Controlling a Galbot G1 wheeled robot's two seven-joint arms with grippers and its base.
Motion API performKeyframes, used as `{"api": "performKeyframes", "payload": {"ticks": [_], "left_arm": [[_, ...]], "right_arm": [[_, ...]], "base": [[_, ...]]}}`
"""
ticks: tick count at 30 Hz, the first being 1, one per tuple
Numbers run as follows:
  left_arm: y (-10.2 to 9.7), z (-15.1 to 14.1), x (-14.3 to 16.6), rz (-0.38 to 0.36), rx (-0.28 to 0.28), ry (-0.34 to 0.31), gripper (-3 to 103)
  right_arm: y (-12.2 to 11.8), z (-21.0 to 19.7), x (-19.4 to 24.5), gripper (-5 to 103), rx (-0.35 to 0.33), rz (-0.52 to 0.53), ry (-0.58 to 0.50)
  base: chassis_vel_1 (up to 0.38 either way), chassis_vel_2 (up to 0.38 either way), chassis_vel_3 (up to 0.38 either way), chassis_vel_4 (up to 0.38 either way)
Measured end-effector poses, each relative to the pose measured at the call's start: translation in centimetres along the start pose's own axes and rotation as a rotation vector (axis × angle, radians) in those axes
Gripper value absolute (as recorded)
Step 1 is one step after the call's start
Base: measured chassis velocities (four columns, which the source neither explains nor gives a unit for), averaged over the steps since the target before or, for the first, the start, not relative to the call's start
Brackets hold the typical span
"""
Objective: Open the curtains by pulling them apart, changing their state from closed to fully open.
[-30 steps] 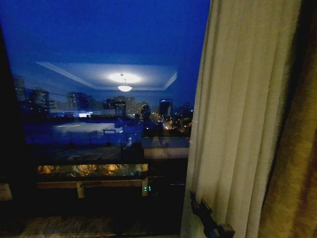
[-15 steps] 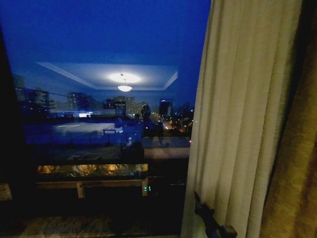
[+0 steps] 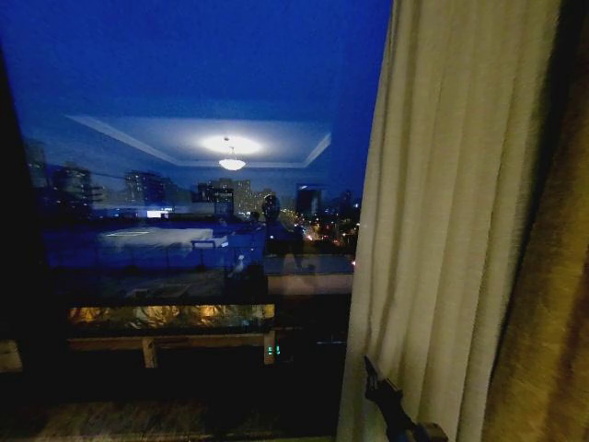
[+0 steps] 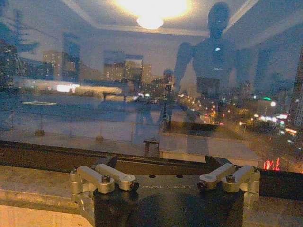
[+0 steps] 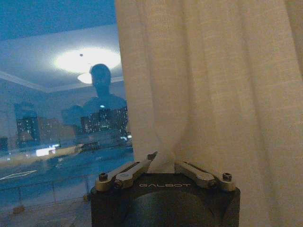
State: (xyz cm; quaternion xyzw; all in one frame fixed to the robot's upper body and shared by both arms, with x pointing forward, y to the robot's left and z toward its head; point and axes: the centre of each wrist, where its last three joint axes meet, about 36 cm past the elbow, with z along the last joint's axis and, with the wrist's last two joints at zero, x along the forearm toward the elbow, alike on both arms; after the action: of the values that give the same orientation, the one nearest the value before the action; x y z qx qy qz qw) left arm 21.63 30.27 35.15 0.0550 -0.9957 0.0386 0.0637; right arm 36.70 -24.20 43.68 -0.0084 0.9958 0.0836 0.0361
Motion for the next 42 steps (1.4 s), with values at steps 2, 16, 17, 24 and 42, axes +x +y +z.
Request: {"api": "performKeyframes", "payload": {"ticks": [2,16,17,24,42], "left_arm": [[0.03,0.01,-0.01,0.0,0.0,0.0,100],[-0.05,0.0,-0.17,0.002,0.003,-0.003,100],[-0.06,0.01,-0.17,0.002,0.004,-0.003,100],[-0.07,0.04,-0.17,0.002,0.004,-0.003,100],[0.03,0.17,-0.12,0.002,0.001,0.003,100]], "right_arm": [[0.04,-0.1,0.05,0,-0.001,-0.002,-0.002],[0.16,-0.78,0.45,0,-0.001,-0.006,-0.018],[0.17,-0.83,0.49,0,-0.001,-0.007,-0.02],[0.21,-0.98,0.67,0,-0.005,-0.009,-0.022],[-0.24,-0.78,0.63,0,-0.019,-0.001,-0.013]], "base": [[-0.021,-0.031,0.029,0.032],[-0.047,-0.049,0.046,0.045],[0.0,0.0,0.0,0.0],[0.0,0.0,0.0,0.0],[-0.031,-0.029,0.024,0.025]]}}
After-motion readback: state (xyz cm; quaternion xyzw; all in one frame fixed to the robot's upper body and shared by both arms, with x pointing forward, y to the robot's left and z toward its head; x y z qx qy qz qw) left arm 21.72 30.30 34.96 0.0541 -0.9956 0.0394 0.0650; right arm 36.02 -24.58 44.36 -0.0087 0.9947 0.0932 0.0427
